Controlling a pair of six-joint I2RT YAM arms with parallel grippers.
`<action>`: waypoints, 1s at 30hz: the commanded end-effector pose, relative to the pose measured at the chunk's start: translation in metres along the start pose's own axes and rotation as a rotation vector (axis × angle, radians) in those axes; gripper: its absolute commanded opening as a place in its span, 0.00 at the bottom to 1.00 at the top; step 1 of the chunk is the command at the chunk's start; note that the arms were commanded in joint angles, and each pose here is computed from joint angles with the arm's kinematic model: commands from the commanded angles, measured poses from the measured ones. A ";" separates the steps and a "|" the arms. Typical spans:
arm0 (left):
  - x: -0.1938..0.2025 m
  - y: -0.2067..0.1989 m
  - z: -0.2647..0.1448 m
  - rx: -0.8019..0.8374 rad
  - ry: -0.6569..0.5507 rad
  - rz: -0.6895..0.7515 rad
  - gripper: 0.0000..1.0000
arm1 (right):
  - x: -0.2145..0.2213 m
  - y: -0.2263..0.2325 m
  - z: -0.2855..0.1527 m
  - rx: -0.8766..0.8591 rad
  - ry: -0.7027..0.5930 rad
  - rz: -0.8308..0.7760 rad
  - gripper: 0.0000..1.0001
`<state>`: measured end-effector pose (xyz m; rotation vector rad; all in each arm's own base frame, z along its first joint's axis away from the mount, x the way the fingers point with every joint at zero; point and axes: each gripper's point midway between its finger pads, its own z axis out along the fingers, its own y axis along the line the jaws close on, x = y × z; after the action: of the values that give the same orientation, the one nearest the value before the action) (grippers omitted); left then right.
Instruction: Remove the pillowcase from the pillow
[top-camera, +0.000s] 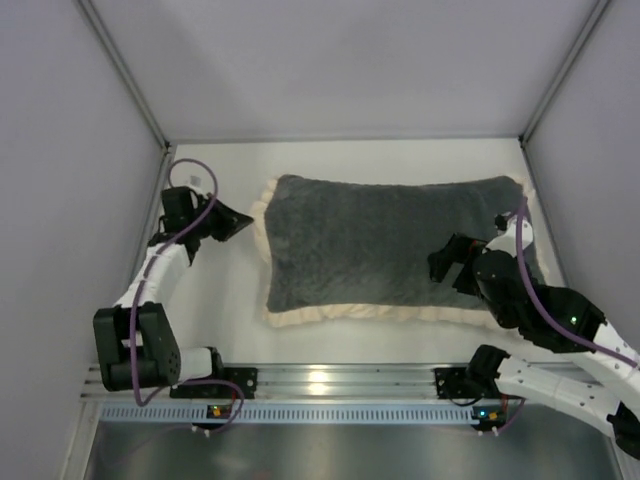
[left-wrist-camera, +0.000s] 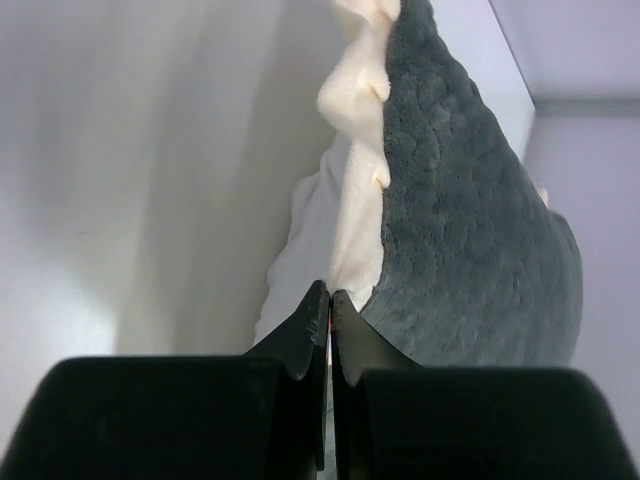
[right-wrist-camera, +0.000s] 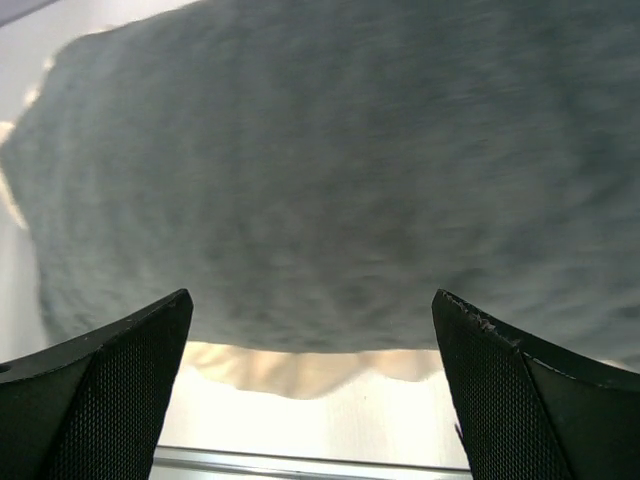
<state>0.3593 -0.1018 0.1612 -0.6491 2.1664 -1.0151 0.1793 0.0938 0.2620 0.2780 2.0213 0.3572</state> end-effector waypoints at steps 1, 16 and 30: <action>-0.029 0.047 -0.043 -0.149 -0.033 -0.024 0.00 | -0.007 0.019 0.007 -0.052 -0.024 0.035 0.99; -0.039 0.039 -0.133 -0.299 -0.219 0.034 0.99 | 0.025 0.009 0.030 0.013 0.077 -0.054 1.00; 0.034 -0.049 -0.190 0.055 -0.254 0.108 0.00 | 0.118 0.048 0.070 -0.186 0.320 -0.115 1.00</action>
<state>0.2183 -0.0337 0.3046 -0.5968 1.8273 -0.6833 0.1778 0.1610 0.1347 -0.0030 2.3643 0.3884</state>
